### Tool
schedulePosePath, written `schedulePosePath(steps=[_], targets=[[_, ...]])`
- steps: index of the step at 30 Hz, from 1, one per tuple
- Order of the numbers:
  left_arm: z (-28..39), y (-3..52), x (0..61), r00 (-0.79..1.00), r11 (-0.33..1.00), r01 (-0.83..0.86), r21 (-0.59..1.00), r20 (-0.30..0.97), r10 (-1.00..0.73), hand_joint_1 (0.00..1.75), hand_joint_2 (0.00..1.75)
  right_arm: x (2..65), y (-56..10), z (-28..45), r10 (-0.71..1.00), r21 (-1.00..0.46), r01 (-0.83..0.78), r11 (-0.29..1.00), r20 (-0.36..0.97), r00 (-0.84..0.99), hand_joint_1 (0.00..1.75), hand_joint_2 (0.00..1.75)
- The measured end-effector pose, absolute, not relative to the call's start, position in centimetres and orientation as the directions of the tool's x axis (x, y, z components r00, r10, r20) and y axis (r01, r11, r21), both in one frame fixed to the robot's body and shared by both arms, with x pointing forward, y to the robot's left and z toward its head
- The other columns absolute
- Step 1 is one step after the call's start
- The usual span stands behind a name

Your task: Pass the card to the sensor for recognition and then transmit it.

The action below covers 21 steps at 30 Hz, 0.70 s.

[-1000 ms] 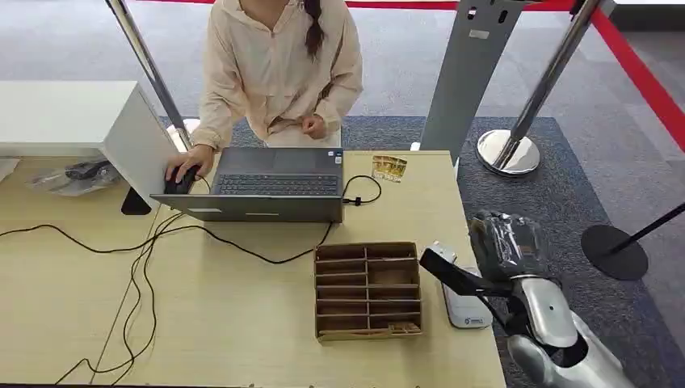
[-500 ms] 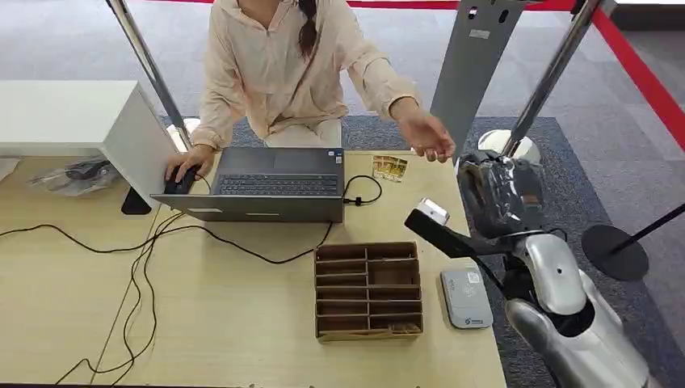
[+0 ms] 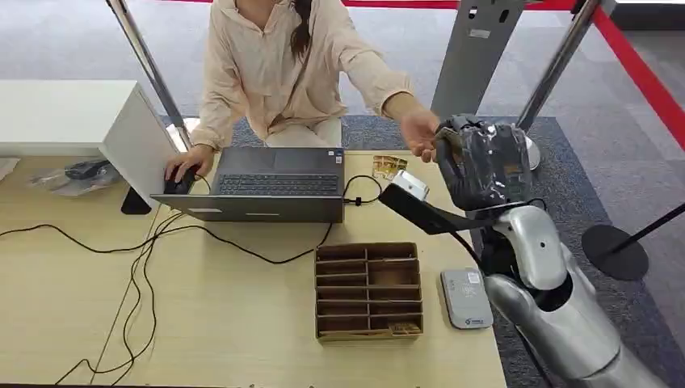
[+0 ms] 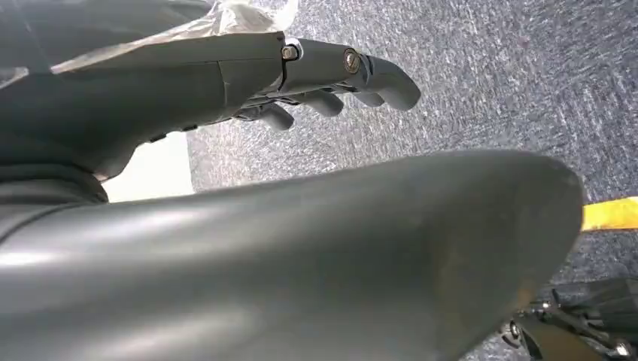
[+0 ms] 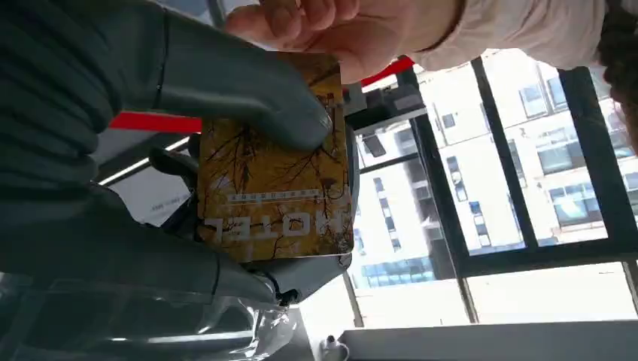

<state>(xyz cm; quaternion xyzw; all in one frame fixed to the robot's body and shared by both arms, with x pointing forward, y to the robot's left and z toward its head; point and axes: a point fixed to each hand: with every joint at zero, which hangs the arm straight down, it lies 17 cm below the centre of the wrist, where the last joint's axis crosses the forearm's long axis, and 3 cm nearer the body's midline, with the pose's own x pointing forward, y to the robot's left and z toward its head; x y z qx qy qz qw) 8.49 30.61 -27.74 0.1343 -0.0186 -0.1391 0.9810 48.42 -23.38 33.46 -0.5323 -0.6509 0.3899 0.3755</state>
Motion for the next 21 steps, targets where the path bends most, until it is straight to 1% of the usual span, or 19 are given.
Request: schedulePosePath(steps=[15,19,21], targets=[[-27.7,30.5,8.6,0.954,0.919,0.288,0.269,0.003,-0.299,0.00,0.00,48.6,-19.6,33.6,0.971,-0.900,0.394,0.184,0.104,-0.215,1.75,1.75],[-27.7,30.5,8.5,0.950,0.915,0.299,0.270,0.003,-0.311,0.00,0.00,48.8,-19.1,33.4,0.969,-0.901,0.390,0.189,0.107,-0.221,1.64,1.75],[-27.8,30.4,8.5,0.949,0.915,0.302,0.269,0.003,-0.314,0.00,0.00,48.8,-18.8,33.2,0.968,-0.903,0.385,0.190,0.108,-0.225,1.64,1.75]])
